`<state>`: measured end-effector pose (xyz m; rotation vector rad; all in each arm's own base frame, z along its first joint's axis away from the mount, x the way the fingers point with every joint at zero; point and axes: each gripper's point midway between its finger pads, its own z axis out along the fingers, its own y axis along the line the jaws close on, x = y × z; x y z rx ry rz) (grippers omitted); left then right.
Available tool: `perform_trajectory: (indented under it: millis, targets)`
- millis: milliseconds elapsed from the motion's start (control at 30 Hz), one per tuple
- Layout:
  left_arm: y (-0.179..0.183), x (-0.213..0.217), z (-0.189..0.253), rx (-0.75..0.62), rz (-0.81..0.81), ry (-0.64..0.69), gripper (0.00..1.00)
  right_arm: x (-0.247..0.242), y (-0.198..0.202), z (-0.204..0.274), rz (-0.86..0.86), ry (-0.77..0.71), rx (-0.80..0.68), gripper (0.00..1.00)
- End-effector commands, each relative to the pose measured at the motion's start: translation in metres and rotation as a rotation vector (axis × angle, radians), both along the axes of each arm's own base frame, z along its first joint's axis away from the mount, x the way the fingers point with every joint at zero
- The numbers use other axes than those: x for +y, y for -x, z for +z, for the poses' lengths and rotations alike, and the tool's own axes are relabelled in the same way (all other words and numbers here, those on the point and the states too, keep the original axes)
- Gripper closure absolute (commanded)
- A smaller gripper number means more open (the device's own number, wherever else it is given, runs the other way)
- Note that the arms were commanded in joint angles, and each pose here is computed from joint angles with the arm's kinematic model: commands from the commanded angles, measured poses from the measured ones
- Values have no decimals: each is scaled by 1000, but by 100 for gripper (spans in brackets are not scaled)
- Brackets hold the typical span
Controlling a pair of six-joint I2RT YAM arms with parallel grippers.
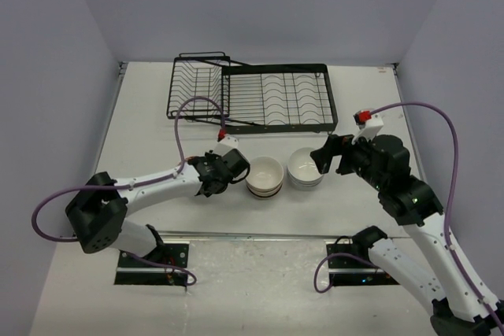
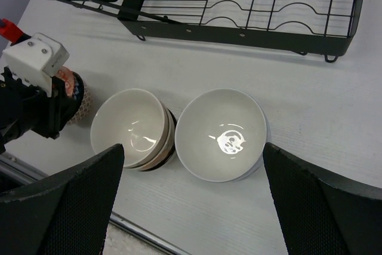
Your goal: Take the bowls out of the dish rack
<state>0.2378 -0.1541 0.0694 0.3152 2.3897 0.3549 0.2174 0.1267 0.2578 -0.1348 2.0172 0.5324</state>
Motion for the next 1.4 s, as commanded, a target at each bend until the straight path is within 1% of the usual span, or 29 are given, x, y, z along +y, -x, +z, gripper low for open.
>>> perform_trajectory:
  millis: [0,100,200,267,367,467,500,567,600,733,900,1033,1133,1167,1200,1233,1267,1300,1367]
  targets:
    - [-10,-4,17,-86,46,72,76,6,-2,2,31,1,-18,1]
    - [-10,-4,25,-97,47,90,74,6,-2,3,32,1,-20,1]
    - [-10,-4,34,-108,46,107,68,7,-1,3,38,-2,-22,1]
    - [-9,-3,38,-113,47,109,66,7,-2,2,38,-1,-19,1]
    - [-8,1,37,-103,48,80,65,6,-1,3,37,0,-21,1]
    - [-6,3,33,-86,50,67,68,6,-1,4,37,1,-23,1]
    - [-5,3,34,-85,49,70,76,6,-1,4,37,0,-25,1]
    - [-4,2,34,-75,43,74,80,6,-1,4,37,0,-25,1]
    - [-3,2,34,-72,36,74,85,6,-1,4,39,0,-23,1]
    - [-1,1,26,-45,27,58,89,7,-1,5,40,-2,-26,1]
    - [2,2,8,2,23,19,97,7,-1,4,42,-2,-24,1]
    - [4,3,1,24,21,0,98,7,-1,4,42,-2,-24,1]
    - [3,5,7,4,33,0,99,7,-1,4,42,-2,-25,1]
    - [2,6,9,-3,34,3,98,7,-1,4,42,-2,-24,1]
    - [2,6,12,-10,38,9,95,6,-1,4,41,0,-25,1]
    - [1,4,17,-23,40,27,89,6,0,4,42,0,-25,1]
    - [1,5,20,-28,40,33,73,6,-1,4,41,1,-24,1]
    - [1,4,23,-35,45,44,66,7,-1,4,42,0,-25,1]
    - [0,3,32,-57,47,76,59,7,-1,3,44,1,-20,1]
